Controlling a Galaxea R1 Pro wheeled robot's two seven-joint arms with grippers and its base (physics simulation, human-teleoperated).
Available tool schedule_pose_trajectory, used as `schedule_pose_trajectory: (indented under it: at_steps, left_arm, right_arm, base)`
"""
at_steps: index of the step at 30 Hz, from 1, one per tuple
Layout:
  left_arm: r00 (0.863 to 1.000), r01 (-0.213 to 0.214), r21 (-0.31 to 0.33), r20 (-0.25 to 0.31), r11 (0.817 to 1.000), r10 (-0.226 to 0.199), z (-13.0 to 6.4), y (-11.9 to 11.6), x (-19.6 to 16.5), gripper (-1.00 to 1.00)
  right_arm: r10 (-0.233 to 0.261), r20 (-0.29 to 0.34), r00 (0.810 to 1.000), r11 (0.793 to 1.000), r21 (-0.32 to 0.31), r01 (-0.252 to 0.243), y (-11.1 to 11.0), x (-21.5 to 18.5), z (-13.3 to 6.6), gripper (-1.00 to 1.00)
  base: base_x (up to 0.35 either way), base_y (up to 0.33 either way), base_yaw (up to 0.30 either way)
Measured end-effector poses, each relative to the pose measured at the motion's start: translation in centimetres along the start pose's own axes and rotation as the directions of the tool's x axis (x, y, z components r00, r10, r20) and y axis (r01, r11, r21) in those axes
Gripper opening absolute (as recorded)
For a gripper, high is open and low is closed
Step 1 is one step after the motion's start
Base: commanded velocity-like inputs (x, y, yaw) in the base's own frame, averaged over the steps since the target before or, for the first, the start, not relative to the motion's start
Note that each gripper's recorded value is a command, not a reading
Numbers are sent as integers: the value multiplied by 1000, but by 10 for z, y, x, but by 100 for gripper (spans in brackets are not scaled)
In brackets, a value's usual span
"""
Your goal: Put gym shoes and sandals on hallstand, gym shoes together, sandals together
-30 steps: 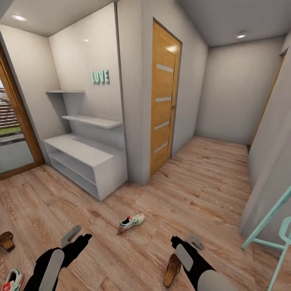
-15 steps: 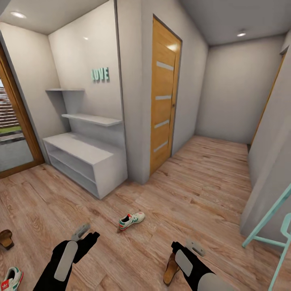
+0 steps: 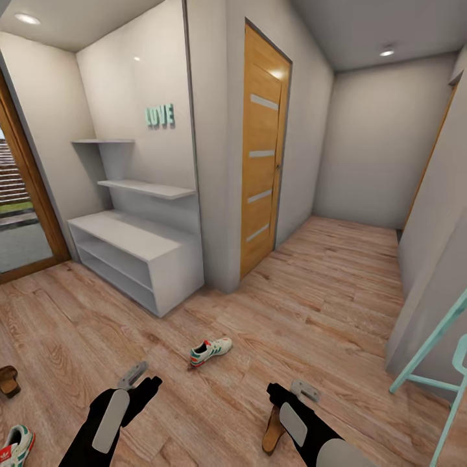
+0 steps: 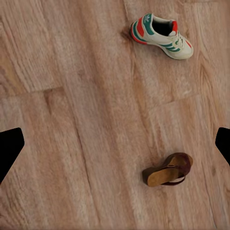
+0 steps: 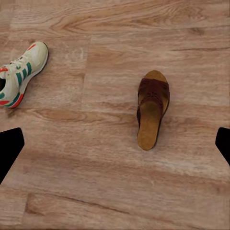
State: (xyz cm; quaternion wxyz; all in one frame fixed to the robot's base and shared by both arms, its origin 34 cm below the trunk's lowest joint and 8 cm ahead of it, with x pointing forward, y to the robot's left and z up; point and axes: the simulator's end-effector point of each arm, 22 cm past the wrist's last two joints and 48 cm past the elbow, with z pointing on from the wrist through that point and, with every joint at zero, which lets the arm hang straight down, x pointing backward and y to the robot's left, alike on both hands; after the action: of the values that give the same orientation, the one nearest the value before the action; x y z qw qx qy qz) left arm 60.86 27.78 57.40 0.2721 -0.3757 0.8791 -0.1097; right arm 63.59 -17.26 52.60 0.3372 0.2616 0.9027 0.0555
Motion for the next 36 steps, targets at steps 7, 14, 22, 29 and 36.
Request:
schedule_pose_trajectory:
  at_steps: [7, 14, 22, 29, 36]
  left_arm:
    - [1000, 14, -16, -2, 1000, -14, 12, 18, 4, 100]
    - [992, 97, -7, 81, 995, -96, 1, 54, -10, 100]
    - [991, 82, -25, 106, 996, -79, -8, 71, -7, 100]
    - [990, 79, -53, 119, 995, -73, -7, 86, -3, 100]
    - [992, 56, -47, 112, 997, -50, -6, 79, 1, 100]
  right_arm:
    - [-16, 5, 1000, 1000, 0, 16, -3, 7, 9, 100]
    - [-22, -2, 1000, 997, 69, 22, -22, 17, 17, 100]
    - [-25, -4, 1000, 997, 68, 25, -21, 17, 17, 100]
    - [-27, -2, 1000, 998, 63, 27, -20, 16, 17, 100]
    - [-53, 2, 999, 997, 48, 53, -16, 17, 16, 100]
  base:
    - [0, 0, -5]
    - [0, 0, -111]
    - [0, 25, -278]
    - [21, 277, -294]
    - [100, 313, -153]
